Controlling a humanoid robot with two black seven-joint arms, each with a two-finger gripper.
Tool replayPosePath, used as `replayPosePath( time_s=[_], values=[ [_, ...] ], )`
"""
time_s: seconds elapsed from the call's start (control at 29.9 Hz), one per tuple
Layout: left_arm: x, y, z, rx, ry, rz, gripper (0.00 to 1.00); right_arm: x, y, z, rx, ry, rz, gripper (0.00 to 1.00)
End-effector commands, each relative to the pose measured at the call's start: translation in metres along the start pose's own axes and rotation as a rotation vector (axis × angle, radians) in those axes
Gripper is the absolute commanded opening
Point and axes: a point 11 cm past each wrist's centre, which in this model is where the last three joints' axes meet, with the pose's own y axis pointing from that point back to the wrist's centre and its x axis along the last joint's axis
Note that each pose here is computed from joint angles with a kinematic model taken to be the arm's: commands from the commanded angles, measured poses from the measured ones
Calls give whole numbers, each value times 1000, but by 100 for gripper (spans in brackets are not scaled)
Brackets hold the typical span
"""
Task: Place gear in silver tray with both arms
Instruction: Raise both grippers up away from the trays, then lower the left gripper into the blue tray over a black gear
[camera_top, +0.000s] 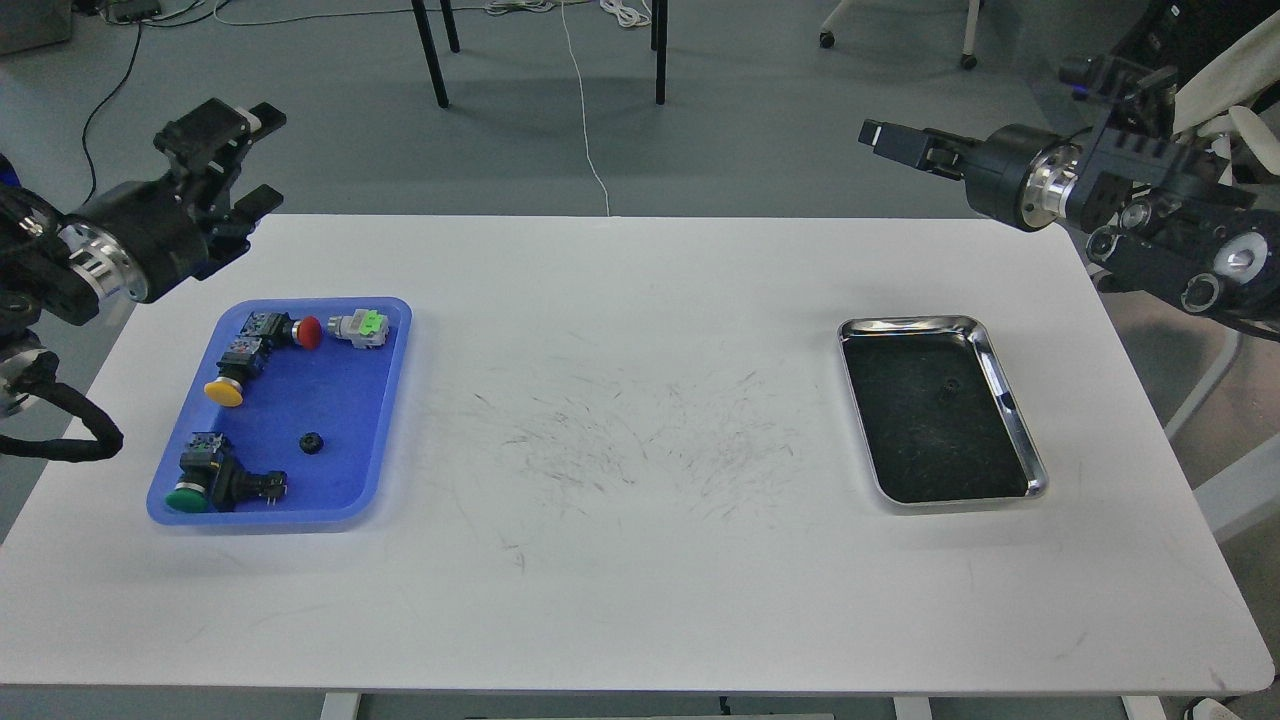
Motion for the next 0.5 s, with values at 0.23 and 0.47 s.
replayPosePath(
  time_s=[0.23, 0.47],
  values=[
    [-35, 9, -22, 74, -313, -184, 99, 28, 11, 10, 93, -527, 315, 94],
    [-45, 9, -35, 98, -539, -304, 99, 23, 14, 18, 105, -647, 382, 94]
  ],
)
